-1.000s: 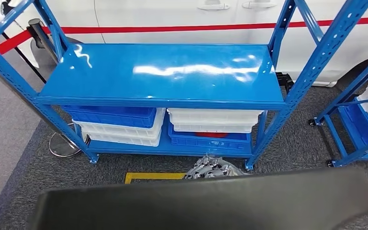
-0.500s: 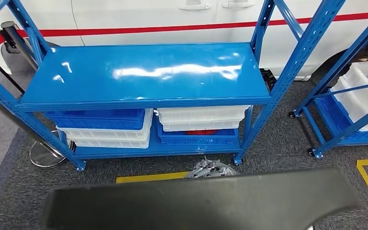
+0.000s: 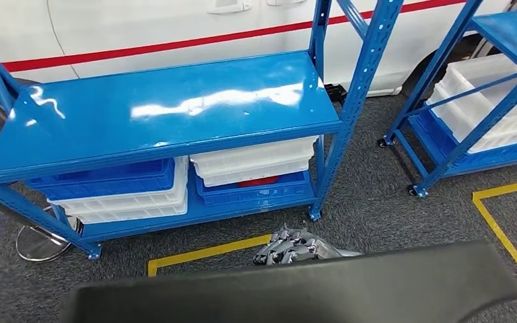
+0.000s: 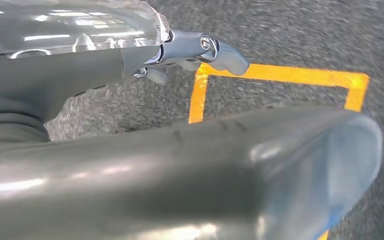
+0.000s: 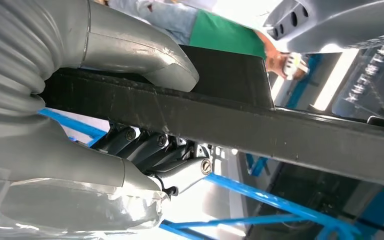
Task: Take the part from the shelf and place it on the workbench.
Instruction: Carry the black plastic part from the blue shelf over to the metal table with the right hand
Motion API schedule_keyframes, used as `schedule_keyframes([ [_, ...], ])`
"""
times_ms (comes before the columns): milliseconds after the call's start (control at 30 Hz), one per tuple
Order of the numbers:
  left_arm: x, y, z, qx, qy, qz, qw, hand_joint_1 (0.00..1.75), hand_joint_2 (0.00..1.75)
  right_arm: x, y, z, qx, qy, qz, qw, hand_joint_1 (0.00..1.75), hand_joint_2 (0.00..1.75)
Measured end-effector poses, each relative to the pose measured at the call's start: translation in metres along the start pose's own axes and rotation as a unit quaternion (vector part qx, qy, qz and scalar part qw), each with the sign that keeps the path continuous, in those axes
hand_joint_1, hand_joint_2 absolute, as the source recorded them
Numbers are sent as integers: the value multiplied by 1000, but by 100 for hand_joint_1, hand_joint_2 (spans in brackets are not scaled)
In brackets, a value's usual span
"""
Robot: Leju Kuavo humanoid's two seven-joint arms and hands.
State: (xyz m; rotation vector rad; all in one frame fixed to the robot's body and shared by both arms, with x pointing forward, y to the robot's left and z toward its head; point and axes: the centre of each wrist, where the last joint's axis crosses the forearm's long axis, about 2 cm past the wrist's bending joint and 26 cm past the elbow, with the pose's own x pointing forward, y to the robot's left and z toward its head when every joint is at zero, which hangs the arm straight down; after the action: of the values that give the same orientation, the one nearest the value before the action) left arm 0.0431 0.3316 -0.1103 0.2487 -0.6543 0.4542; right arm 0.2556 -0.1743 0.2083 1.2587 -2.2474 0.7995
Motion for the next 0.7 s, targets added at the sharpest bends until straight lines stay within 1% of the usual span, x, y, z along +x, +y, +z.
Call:
schedule_keyframes([
  [233,0,3,0,2,-1,-3,1000,0,0,-7,5,-5,-2,-3,-11,1000,161,175],
  [433,4,4,-3,1,-12,-4,1000,0,0,-11,8,-23,22,-21,-14,999,161,175],
  [567,5,6,-4,-3,-14,-11,1000,0,0,-12,13,-34,33,-20,-10,999,161,175],
  [700,7,8,-5,-6,-11,-20,1000,0,0,-15,20,-38,34,-16,-9,999,161,175],
])
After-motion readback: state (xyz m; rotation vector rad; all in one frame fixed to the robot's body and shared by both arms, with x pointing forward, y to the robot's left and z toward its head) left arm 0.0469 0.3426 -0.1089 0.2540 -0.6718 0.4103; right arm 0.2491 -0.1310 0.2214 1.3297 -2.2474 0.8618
